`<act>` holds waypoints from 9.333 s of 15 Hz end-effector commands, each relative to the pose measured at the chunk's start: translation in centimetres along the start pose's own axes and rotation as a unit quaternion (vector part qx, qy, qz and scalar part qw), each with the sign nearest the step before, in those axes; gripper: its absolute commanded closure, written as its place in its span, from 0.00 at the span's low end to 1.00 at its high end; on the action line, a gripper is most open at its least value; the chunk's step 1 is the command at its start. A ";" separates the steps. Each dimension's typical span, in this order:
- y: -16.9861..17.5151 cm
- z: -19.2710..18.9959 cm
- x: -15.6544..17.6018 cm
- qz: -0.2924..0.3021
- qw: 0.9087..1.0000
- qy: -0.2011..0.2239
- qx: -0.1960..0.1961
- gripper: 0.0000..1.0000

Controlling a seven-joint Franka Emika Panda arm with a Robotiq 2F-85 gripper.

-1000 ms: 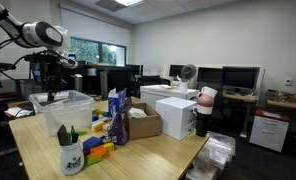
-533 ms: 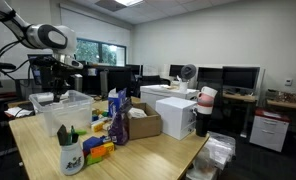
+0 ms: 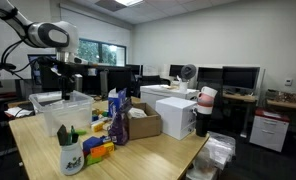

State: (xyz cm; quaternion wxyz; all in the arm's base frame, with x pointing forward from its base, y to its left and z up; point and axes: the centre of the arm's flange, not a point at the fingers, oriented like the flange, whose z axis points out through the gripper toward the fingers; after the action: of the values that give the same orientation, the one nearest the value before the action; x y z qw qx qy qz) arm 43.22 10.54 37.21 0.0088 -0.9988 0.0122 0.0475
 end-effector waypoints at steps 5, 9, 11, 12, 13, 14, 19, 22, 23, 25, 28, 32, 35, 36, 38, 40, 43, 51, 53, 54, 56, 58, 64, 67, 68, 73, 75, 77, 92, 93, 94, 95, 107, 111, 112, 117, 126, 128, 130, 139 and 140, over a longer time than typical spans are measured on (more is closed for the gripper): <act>2.3 -1.4 0.0 0.105 0.992 0.062 -0.029 0.19; 4.0 -1.5 0.4 0.165 0.981 0.086 -0.053 0.28; 4.8 -1.5 0.4 0.193 0.976 0.085 -0.061 0.46; 5.1 -1.3 0.3 0.204 0.973 0.082 -0.067 0.48; 5.3 -1.2 0.3 0.214 0.971 0.080 -0.070 0.52; 5.5 -1.0 0.2 0.221 0.969 0.075 -0.075 0.58; 5.5 0.4 -0.9 0.240 0.965 0.042 -0.095 0.83; 4.4 0.7 -2.1 0.229 0.968 0.008 -0.102 0.95; 4.0 0.8 -2.5 0.221 0.970 -0.001 -0.103 0.96; 2.5 0.7 -3.5 0.203 0.973 -0.014 -0.110 0.99; 0.0 0.7 -5.1 0.170 0.978 -0.031 -0.113 0.99; -3.5 0.9 -6.9 0.129 0.984 -0.050 -0.115 0.98; -5.2 1.4 -7.7 0.112 0.984 -0.064 -0.120 0.98; -5.5 1.6 -7.9 0.106 0.985 -0.072 -0.118 0.98; -6.1 1.9 -8.2 0.096 0.985 -0.082 -0.117 0.98; -6.6 2.2 -8.3 0.079 0.986 -0.095 -0.111 0.98; -7.1 2.6 -8.3 0.051 0.987 -0.109 -0.102 0.98; -7.4 3.5 -7.7 0.013 0.988 -0.118 -0.095 0.98; -7.4 3.5 -7.5 -0.003 0.989 -0.119 -0.083 0.98; -7.6 3.5 -7.4 -0.018 0.990 -0.119 -0.075 0.98; -8.0 3.3 -7.2 -0.048 0.990 -0.117 -0.059 0.98; -8.7 3.0 -7.0 -0.084 0.989 -0.113 -0.038 0.98; -10.7 2.6 -5.9 -0.169 0.980 -0.105 0.002 0.98; -11.7 3.0 -5.1 -0.214 0.970 -0.112 0.024 0.98; -12.0 3.1 -4.8 -0.228 0.966 -0.114 0.032 0.98; -13.6 4.3 -3.1 -0.282 0.948 -0.131 0.067 0.98; -14.2 4.7 -2.5 -0.298 0.941 -0.137 0.077 0.98; -14.6 5.0 -1.9 -0.309 0.937 -0.140 0.085 0.98; -16.4 3.6 2.1 -0.346 0.919 -0.082 0.173 0.99; -16.6 3.5 2.4 -0.344 0.919 -0.075 0.181 0.99; -16.8 3.3 2.7 -0.340 0.919 -0.069 0.188 0.99; -17.0 3.2 3.0 -0.338 0.919 -0.063 0.195 0.99; -10.3 -0.1 4.0 -0.218 0.962 0.055 0.154 0.99; -8.8 -1.0 3.2 -0.232 0.949 0.058 0.204 0.99; -8.4 -1.1 3.1 -0.223 0.952 0.063 0.199 0.99; -6.8 -0.9 2.9 -0.153 0.976 0.099 0.121 0.99; -7.6 2.3 0.5 -0.141 0.989 0.036 -0.036 0.99; -8.3 2.5 -0.3 -0.157 0.987 0.006 -0.040 0.99; -9.1 2.4 -1.0 -0.182 0.983 -0.017 -0.022 0.99; -13.6 2.6 -1.4 -0.290 0.949 -0.064 0.105 0.98; -14.0 2.8 -1.4 -0.298 0.945 -0.070 0.112 0.99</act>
State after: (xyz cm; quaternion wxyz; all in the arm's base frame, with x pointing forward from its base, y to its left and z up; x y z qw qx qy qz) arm 41.57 23.57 34.97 0.0962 -0.9603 -0.2473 0.0860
